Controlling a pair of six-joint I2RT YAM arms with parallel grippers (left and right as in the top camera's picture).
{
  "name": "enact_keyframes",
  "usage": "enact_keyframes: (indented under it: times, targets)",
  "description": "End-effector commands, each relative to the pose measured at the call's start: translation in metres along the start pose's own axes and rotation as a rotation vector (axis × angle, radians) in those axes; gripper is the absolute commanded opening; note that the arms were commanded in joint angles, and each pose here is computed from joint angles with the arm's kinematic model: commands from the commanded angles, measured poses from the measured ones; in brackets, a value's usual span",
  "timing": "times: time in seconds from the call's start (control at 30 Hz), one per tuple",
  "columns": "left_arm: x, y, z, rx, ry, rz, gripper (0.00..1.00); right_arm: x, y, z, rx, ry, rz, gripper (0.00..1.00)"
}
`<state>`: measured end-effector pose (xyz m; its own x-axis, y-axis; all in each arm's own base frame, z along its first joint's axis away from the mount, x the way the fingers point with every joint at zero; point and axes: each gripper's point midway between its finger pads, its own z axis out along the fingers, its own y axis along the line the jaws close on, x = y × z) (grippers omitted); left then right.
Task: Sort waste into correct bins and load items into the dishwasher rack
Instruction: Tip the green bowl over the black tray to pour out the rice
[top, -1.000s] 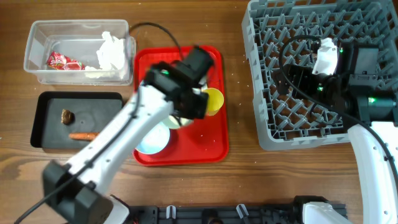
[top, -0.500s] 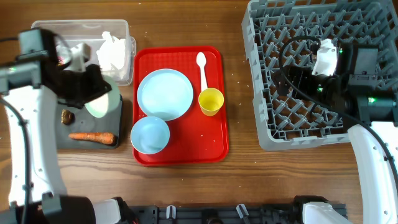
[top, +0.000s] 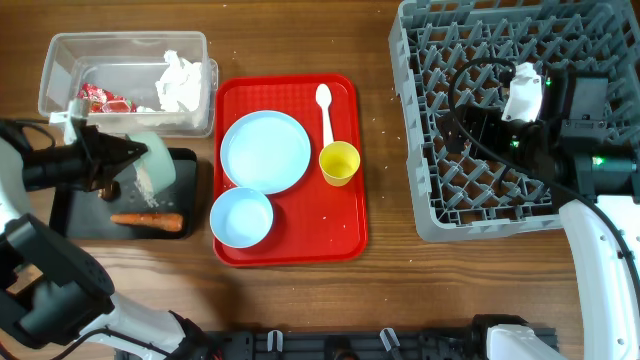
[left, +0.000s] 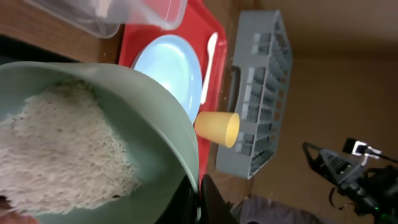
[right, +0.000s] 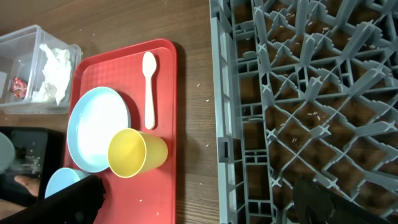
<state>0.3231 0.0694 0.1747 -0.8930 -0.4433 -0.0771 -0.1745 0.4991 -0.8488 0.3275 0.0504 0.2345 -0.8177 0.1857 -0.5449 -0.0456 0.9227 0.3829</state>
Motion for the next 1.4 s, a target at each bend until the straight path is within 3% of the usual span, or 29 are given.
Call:
enact_keyframes:
  times: [0.0,0.37,0.97,1.23,1.3,1.37]
  targets:
    - [-0.011,-0.006,-0.013,0.102,-0.082,0.028,0.04,-0.003,-0.001,0.0,0.008,-0.005,-0.015,1.0]
    - [-0.022,-0.012,-0.045,0.255,-0.21,-0.088,0.04,-0.003,-0.001,0.0,0.008,-0.004,-0.013,0.99]
    - [-0.012,-0.027,-0.055,0.336,-0.21,-0.194,0.04,0.0,-0.001,0.0,0.01,0.007,-0.008,1.0]
    - [-0.017,-0.003,-0.053,0.225,-0.215,-0.11,0.04,0.0,-0.001,0.0,0.01,0.006,-0.008,1.0]
    - [-0.013,0.009,-0.05,0.17,-0.179,-0.18,0.04,0.0,-0.001,0.0,0.01,0.006,-0.008,1.0]
    - [-0.012,0.008,-0.05,0.16,-0.186,-0.082,0.04,0.0,-0.001,0.0,0.01,0.005,-0.003,1.0]
